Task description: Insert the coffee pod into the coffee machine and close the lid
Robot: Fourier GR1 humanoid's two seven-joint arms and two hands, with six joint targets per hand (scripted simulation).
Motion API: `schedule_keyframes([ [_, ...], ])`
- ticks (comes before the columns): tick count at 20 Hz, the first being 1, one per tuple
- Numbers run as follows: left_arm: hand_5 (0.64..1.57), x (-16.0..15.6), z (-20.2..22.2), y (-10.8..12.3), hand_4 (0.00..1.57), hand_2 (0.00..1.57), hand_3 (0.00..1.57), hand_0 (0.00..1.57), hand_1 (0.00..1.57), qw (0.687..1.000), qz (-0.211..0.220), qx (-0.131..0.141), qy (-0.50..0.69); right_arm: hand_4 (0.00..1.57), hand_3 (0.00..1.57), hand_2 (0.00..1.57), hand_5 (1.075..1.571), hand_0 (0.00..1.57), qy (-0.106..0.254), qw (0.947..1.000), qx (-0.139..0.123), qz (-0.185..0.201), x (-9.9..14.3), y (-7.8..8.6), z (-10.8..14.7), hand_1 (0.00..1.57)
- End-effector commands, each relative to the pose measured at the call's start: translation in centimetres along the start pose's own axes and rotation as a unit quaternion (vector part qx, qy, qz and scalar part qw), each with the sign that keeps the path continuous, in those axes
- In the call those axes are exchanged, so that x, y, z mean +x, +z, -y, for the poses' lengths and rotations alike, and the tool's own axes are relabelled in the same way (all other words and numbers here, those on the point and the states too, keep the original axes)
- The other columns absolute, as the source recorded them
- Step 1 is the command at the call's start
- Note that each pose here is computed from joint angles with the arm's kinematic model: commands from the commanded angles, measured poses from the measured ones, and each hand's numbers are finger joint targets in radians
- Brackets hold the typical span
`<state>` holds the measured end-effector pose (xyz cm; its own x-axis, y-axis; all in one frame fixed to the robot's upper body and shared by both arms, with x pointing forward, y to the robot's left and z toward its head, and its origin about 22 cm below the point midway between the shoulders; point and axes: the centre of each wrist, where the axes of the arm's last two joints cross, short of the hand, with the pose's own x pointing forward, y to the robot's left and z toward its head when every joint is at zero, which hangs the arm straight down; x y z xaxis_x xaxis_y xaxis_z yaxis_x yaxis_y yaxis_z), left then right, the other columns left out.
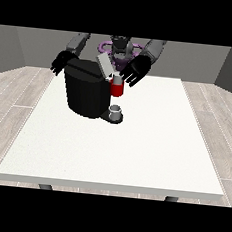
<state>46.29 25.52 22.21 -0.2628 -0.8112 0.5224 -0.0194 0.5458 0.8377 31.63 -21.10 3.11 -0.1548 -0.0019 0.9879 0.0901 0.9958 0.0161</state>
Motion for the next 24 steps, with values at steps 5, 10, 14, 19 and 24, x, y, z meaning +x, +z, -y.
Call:
schedule_keyframes([
  [5,1.571,-0.7,-1.2,0.1,0.47,1.25,1.15,1.22,1.22,1.000,-0.017,-0.018,0.010,0.36,0.00,0.00,1.571,0.00,0.011,0.9998,0.009,-0.011,-0.3,0.8,-0.2,0.00],
  [10,1.571,-0.6,0.8,0.1,0.44,1.17,1.03,1.13,1.13,1.000,0.003,-0.004,-0.005,0.40,0.00,0.00,1.571,0.00,0.000,0.9998,0.004,0.021,1.0,-0.4,-0.5,0.00],
  [14,1.571,0.4,0.4,-0.3,0.41,1.15,0.98,1.11,1.11,1.000,0.006,-0.002,-0.022,0.43,0.00,0.00,1.571,0.00,0.002,0.9999,-0.009,0.015,1.5,-1.3,-0.5,0.00],
  [19,1.571,-1.2,-0.8,0.4,0.37,1.12,0.96,1.06,1.06,1.000,-0.005,-0.012,-0.029,0.42,0.00,0.00,1.571,0.00,-0.001,0.9999,0.009,0.007,1.2,-0.7,1.6,0.00],
  [24,1.571,-0.6,-0.1,0.2,0.37,1.09,0.90,1.02,1.02,0.999,0.019,-0.009,-0.026,0.41,0.00,0.00,1.571,0.00,0.012,0.9998,-0.017,0.004,-0.2,0.0,0.0,0.00],
])
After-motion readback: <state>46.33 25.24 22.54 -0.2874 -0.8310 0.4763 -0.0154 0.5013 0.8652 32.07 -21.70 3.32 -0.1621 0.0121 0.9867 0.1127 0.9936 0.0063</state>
